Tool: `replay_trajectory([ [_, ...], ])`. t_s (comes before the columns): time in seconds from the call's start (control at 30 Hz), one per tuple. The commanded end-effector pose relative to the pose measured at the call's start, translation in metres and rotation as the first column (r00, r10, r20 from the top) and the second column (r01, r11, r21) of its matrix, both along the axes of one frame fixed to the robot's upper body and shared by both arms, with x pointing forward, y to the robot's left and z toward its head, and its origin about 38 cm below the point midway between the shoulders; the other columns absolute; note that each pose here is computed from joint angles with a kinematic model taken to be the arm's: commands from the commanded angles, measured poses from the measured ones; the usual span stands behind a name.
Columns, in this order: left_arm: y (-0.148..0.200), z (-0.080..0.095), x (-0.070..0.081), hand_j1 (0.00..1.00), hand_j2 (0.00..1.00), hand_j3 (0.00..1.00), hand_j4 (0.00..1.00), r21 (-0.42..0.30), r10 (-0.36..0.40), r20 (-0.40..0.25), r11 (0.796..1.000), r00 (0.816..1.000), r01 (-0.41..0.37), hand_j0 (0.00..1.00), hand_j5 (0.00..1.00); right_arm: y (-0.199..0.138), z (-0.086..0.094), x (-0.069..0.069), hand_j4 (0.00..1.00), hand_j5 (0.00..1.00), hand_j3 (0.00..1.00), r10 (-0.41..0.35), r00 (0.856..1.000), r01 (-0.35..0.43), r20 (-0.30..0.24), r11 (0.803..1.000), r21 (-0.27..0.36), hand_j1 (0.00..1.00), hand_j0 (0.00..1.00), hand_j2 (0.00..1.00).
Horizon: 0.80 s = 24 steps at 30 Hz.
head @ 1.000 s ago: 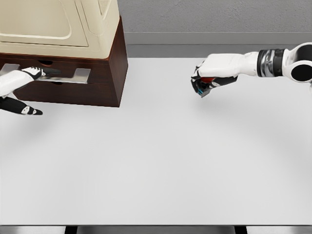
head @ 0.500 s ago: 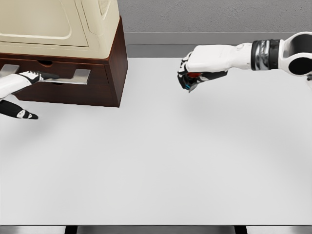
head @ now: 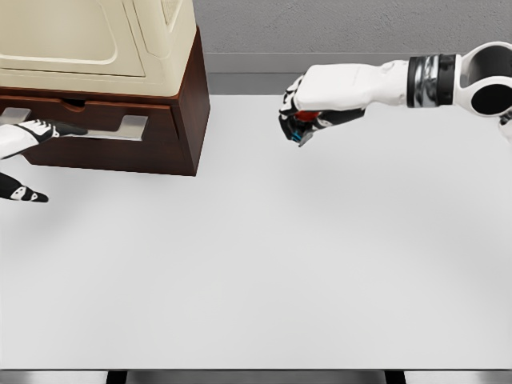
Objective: Open the cabinet drawer with left arm, and place a switch into the drawer with right arm
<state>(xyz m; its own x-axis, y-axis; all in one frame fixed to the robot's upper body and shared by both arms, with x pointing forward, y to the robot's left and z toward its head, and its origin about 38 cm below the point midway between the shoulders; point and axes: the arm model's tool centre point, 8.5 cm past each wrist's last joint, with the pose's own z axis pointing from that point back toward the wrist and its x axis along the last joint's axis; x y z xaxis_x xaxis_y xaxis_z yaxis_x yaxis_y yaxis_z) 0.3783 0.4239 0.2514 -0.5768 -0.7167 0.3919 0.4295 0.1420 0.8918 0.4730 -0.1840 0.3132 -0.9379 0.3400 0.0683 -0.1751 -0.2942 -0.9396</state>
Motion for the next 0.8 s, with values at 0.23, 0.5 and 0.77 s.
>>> replay_trajectory([
  [0.23,0.006,0.02,-0.007,1.0,1.0,1.0,1.0,-0.007,0.011,0.018,1.0,1.0,-0.011,1.0,1.0,0.015,0.005,-0.001,0.4,0.4,0.4,0.03,1.0,-0.03,0.002,0.999,0.024,0.4,0.4,0.4],
  [0.5,-0.017,-0.005,0.011,1.0,1.0,1.0,1.0,-0.082,-0.016,0.008,0.996,1.0,0.016,1.0,1.0,0.029,0.019,-0.01,0.4,0.4,0.4,0.081,0.997,-0.081,0.008,0.995,0.058,0.4,0.4,0.4],
  [0.77,-0.005,-0.009,0.014,1.0,1.0,1.0,1.0,-0.074,0.022,0.0,0.997,1.0,-0.022,1.0,1.0,0.033,0.024,-0.013,0.4,0.4,0.4,0.095,0.995,-0.096,0.015,0.993,0.063,0.4,0.4,0.4],
])
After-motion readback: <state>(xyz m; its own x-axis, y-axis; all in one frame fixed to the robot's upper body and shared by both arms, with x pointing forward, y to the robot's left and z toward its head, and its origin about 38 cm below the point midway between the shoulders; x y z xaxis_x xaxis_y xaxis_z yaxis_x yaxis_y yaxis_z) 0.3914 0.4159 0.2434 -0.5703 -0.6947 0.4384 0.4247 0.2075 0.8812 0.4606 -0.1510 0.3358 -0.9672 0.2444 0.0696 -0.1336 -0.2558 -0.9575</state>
